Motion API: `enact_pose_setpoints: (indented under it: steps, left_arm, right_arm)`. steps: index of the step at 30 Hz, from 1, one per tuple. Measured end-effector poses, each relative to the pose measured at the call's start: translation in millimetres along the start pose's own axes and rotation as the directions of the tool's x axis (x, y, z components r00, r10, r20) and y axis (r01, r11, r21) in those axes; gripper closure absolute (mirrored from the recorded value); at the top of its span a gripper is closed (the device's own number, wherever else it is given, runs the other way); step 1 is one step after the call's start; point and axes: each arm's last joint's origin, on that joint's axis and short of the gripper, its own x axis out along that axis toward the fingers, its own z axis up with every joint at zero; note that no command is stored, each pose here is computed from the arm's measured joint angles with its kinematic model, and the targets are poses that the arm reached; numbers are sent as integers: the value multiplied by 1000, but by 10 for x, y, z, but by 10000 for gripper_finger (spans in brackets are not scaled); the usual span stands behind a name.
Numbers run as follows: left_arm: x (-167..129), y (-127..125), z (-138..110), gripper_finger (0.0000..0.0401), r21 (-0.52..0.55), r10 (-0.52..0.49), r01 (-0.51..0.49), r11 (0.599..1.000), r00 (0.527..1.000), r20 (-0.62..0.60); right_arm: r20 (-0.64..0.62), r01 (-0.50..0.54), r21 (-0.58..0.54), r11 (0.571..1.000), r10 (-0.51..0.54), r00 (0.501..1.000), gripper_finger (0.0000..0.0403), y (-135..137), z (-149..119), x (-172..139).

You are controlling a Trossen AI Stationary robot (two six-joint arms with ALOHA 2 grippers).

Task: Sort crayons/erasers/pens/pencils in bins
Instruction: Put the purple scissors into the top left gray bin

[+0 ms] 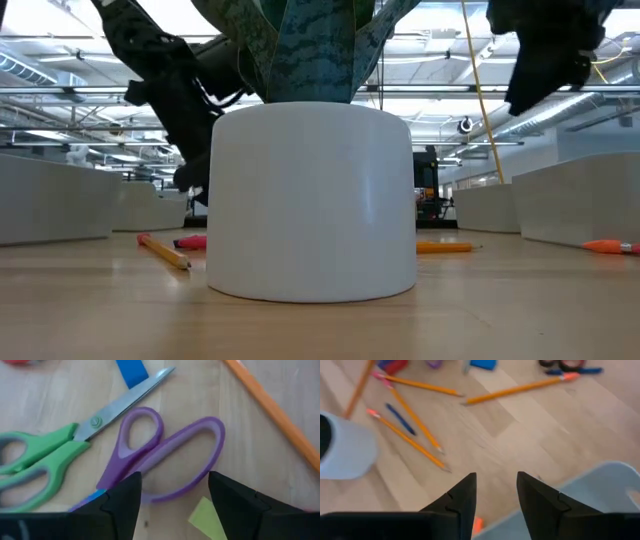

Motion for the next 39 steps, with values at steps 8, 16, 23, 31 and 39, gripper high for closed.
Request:
enact_pose_setpoints:
  steps: [8, 16, 23, 31, 39]
  left_arm:
    - [16, -21, -2, 240, 69, -80, 79, 994, 997, 3]
    - [103, 8, -32, 320, 79, -16, 17, 997, 1000, -19]
    - [175, -21, -64, 331, 125, -21, 27, 992, 999, -44]
    - [153, 80, -72, 333, 106, -58, 63, 992, 997, -50]
    - [159, 121, -84, 387, 101, -87, 92, 991, 995, -51]
  right_arm:
    - [28, -50, -8, 999, 51, 998, 271, 51, 32, -3]
    - [40, -70, 0, 998, 70, 997, 271, 71, 45, -4]
    - [60, -100, -1, 995, 100, 993, 271, 101, 66, -9]
    - [64, -106, -5, 994, 106, 992, 271, 108, 70, -10]
    - [82, -131, -21, 991, 133, 988, 271, 134, 89, -14]
